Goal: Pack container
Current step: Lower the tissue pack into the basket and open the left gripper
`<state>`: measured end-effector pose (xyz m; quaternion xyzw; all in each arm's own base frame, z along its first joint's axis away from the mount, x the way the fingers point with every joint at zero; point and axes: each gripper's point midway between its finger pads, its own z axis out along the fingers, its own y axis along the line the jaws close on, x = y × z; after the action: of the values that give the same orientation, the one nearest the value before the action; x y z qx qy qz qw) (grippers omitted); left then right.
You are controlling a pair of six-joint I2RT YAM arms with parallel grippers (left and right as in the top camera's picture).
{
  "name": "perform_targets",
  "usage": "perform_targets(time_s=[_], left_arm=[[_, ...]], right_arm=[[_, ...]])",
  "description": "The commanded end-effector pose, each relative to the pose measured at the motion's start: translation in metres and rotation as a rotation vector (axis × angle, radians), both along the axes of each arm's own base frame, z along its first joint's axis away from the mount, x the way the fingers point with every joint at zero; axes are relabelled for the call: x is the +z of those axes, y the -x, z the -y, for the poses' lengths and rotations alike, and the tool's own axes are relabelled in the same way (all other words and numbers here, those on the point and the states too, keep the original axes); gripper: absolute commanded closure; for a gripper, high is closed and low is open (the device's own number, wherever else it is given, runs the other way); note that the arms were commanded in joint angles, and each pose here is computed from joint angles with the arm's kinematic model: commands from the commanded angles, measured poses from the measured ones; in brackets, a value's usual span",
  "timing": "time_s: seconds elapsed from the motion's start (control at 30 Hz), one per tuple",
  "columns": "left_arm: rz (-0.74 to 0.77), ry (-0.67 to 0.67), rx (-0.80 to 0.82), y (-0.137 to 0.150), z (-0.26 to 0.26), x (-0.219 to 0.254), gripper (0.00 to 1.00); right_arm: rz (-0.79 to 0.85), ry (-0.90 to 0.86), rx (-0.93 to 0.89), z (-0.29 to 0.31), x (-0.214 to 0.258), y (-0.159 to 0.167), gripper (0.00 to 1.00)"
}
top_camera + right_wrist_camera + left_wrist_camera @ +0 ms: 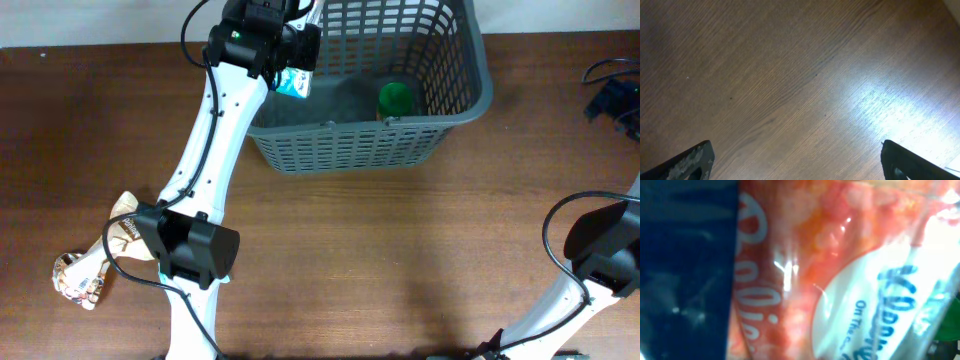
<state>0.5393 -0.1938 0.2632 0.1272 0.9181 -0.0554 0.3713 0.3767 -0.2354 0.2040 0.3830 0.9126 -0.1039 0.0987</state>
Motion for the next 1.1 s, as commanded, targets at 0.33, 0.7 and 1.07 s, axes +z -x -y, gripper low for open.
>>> perform_targets(time_s=[0.33, 0.7, 1.07], left_arm=[[-0.050, 0.024, -0.053, 0.008, 0.009, -0.011, 0.37], [-0.034, 0.034, -0.046, 0.008, 0.002, 0.001, 0.21], [0.185, 0.084, 0.155, 0.045, -0.118, 0.138, 0.01]], right_arm=[[0.000, -0.004, -0.012, 0.001, -0.001, 0.001, 0.01], [0.000, -0.004, -0.012, 0.001, -0.001, 0.001, 0.01], [0.000, -0.004, -0.012, 0.001, -0.001, 0.001, 0.01]])
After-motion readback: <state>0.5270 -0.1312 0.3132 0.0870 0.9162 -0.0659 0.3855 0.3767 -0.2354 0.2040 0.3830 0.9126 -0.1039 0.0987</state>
